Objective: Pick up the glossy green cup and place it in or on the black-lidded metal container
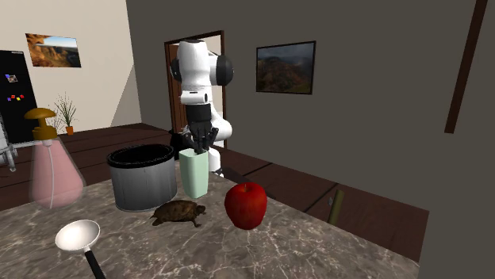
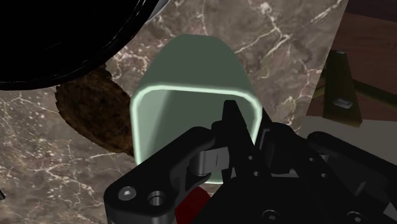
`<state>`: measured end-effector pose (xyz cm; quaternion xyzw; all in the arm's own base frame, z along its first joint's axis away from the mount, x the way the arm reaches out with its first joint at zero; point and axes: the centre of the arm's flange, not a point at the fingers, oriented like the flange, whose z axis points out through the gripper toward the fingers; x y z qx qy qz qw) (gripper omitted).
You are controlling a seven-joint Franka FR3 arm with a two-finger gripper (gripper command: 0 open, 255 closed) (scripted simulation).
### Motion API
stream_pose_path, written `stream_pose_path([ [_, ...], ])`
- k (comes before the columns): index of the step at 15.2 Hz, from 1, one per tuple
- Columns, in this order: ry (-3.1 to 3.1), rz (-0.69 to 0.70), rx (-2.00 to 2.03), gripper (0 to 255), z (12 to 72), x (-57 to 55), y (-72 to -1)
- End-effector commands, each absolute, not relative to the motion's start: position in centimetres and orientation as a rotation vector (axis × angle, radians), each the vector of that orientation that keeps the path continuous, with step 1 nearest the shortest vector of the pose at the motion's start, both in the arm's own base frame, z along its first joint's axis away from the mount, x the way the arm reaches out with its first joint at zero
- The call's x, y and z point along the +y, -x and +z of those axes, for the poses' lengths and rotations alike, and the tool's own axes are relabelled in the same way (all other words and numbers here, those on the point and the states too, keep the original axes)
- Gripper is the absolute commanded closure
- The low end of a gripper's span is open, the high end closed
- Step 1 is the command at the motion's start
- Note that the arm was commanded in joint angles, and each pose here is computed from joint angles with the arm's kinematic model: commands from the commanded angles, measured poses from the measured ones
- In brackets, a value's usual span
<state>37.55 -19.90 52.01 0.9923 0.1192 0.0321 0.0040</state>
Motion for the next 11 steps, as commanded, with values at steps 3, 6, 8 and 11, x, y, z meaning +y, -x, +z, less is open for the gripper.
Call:
stream_pose_path([
  [3, -3.11, 0.1, 0.374, 255, 52.0, -19.9, -37.6],
  [6, -3.11, 0.1, 0.374, 255, 52.5, -19.9, -37.6],
  [8, -3.11, 0.1, 0.374, 255, 53.6, -19.9, -37.6],
  [11, -3.11, 0.1, 0.374, 255, 55.2, -19.9, -37.6],
])
